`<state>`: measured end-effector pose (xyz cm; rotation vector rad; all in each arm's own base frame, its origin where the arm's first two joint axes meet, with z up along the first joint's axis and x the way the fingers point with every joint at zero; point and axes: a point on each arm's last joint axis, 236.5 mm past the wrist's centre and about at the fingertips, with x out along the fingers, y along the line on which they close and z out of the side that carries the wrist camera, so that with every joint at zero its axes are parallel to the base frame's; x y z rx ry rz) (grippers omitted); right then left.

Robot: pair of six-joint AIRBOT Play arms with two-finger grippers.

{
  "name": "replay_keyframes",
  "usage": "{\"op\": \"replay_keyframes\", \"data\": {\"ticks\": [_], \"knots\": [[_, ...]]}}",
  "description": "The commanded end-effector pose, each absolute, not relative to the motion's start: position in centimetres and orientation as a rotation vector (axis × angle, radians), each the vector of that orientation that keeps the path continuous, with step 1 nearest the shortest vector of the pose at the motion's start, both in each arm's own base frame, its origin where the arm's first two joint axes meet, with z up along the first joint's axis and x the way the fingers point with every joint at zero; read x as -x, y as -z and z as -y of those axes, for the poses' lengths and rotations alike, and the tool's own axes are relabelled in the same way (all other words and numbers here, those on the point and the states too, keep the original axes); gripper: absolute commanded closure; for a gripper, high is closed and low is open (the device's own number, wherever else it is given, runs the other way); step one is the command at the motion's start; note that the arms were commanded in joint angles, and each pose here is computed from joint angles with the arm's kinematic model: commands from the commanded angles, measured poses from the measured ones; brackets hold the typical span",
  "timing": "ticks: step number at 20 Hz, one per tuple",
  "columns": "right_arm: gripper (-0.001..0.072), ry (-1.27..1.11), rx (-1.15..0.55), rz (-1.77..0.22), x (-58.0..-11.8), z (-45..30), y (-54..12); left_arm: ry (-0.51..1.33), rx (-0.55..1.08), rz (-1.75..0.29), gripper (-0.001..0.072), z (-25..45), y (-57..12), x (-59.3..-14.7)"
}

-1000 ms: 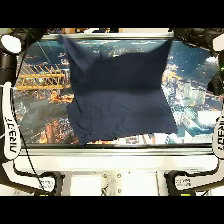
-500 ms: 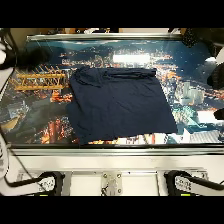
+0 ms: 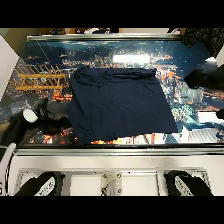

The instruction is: Fold the clothes and pants, and hang the long-sleeved shirts on hangers.

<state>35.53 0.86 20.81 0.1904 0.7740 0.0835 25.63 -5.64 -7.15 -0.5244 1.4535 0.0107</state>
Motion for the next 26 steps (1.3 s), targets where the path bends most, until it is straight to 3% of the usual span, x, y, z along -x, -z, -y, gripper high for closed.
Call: {"op": "replay_keyframes", "data": {"ticks": [1,9,10,11,12,16,22,26], "knots": [[0.0058,-0.089,-0.201,-0.802,-33.3,-1.4,-19.1,0.022,0.631,-1.484,0.0141,9.2,10.1,-22.3],[0.0058,-0.094,-0.202,-0.793,-32.9,-1.6,-19.5,0.07,0.603,-1.547,0.0143,13.0,12.4,-23.2],[0.0058,-0.092,-0.203,-0.799,-32.8,-1.5,-19.4,0.073,0.598,-1.558,0.0299,13.2,12.5,-23.5],[0.0058,-0.087,-0.195,-0.815,-32.6,-1.3,-19.1,0.077,0.596,-1.563,0.0543,13.3,12.4,-23.7],[0.0058,-0.068,-0.176,-0.843,-32.1,-0.8,-18.6,0.082,0.587,-1.551,0.0691,13.2,12.0,-24.2],[0.0058,0.076,-0.241,-1.018,-29.0,3.5,-13.3,0.105,0.578,-1.455,0.0693,12.3,9.1,-25.2],[0.0058,0.514,-0.815,-1.254,-20.9,9.8,3.3,0.192,0.552,-1.307,0.0693,12.4,3.9,-25.5],[0.0058,0.526,-1.041,-1.217,-21.5,7.9,8.6,0.21,0.548,-1.253,0.0692,12.4,2.4,-25.7]]}}
